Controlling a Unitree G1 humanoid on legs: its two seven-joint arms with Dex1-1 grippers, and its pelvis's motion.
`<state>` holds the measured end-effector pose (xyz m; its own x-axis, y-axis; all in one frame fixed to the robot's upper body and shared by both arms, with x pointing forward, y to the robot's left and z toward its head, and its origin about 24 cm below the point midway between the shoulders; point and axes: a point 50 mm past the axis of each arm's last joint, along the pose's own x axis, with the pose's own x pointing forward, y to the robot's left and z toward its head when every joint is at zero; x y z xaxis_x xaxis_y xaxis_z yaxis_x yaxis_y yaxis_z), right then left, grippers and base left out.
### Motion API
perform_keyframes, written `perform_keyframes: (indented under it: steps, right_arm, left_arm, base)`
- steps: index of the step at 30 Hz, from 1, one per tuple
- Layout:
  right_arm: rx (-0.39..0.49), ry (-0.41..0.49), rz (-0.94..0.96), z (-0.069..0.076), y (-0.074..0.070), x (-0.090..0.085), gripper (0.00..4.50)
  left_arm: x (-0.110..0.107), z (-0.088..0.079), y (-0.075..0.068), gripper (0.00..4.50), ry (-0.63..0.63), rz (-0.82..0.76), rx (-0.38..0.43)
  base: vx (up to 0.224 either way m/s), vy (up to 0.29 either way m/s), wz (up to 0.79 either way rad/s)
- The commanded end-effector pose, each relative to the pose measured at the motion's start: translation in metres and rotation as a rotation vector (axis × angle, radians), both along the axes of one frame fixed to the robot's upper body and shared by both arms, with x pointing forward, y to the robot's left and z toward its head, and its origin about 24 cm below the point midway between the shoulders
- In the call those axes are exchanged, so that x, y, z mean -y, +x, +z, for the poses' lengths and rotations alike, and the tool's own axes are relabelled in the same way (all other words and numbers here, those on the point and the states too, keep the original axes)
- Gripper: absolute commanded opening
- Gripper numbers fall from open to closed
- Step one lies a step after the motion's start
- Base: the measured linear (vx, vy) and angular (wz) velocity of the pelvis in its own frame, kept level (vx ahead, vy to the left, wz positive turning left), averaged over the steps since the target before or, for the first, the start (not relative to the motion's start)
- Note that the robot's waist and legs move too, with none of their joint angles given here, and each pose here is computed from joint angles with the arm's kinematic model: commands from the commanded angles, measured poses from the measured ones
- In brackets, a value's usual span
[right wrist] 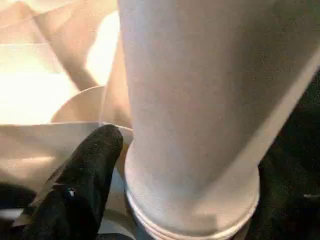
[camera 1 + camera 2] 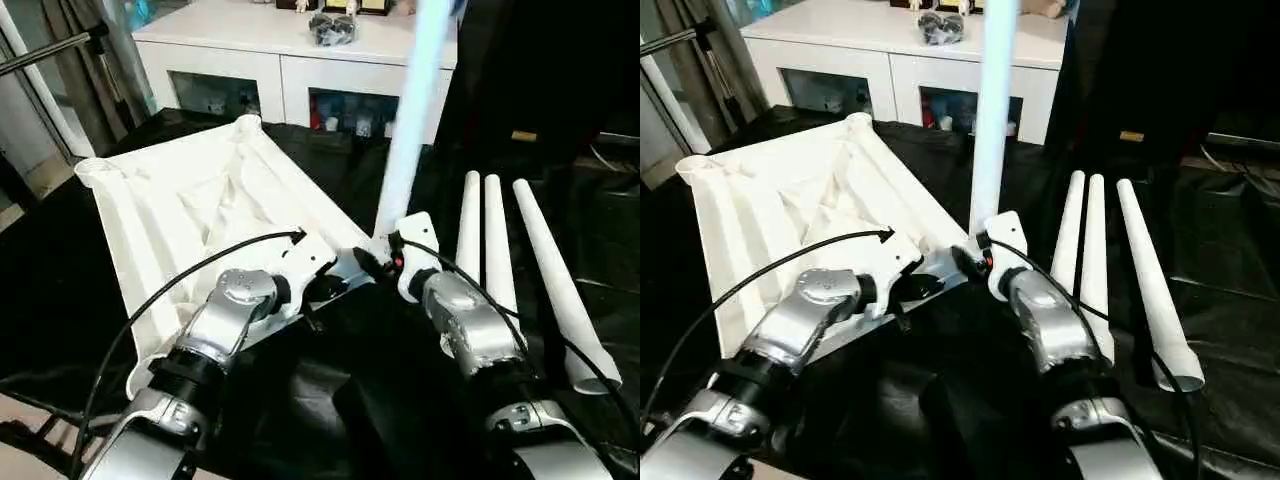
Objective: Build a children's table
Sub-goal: Rotate leg to tighten
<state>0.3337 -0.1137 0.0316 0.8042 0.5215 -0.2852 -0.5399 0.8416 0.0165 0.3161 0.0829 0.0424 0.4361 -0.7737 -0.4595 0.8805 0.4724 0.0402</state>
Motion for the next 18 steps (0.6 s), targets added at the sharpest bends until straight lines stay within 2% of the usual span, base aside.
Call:
perform_keyframes:
  steps: [1,4,5,10,14,15,18]
  right_arm:
    - [-0.006,0.014,0.173,-0.002,-0.01,-0.022,3.66]
    - [0.022,-0.01,0.262,0.002,-0.015,-0.014,3.66]
    - [0.038,-0.035,0.351,0.004,-0.022,-0.007,3.66]
    - [0.009,-0.059,0.577,0.008,-0.043,0.013,3.66]
    - [-0.026,-0.061,0.65,0.01,-0.052,0.02,3.66]
    - [-0.028,-0.061,0.656,0.01,-0.053,0.021,3.41]
    - [-0.037,-0.052,0.667,0.011,-0.054,0.022,3.23]
  left_arm:
    - [0.021,0.02,-0.006,0.0,-0.089,-0.153,0.072]
    - [0.014,0.019,-0.011,0.0,-0.088,-0.202,0.062]
    - [0.008,0.018,-0.015,0.0,-0.083,-0.242,0.05]
    - [-0.012,0.013,-0.017,0.0,-0.024,-0.276,0.024]
    - [-0.02,0.015,-0.017,0.0,-0.018,-0.285,0.017]
    - [-0.021,0.015,-0.017,0.0,-0.018,-0.287,0.016]
    - [-0.024,0.016,-0.017,0.0,-0.016,-0.3,0.012]
  base:
    - [0.0,0.0,0.0]
    - [0.0,0.0,0.0]
    - [0.0,0.0,0.0]
    - [0.0,0.0,0.0]
    - [0.0,0.0,0.0]
    - [0.0,0.0,0.0]
    - [0.0,0.0,0.0]
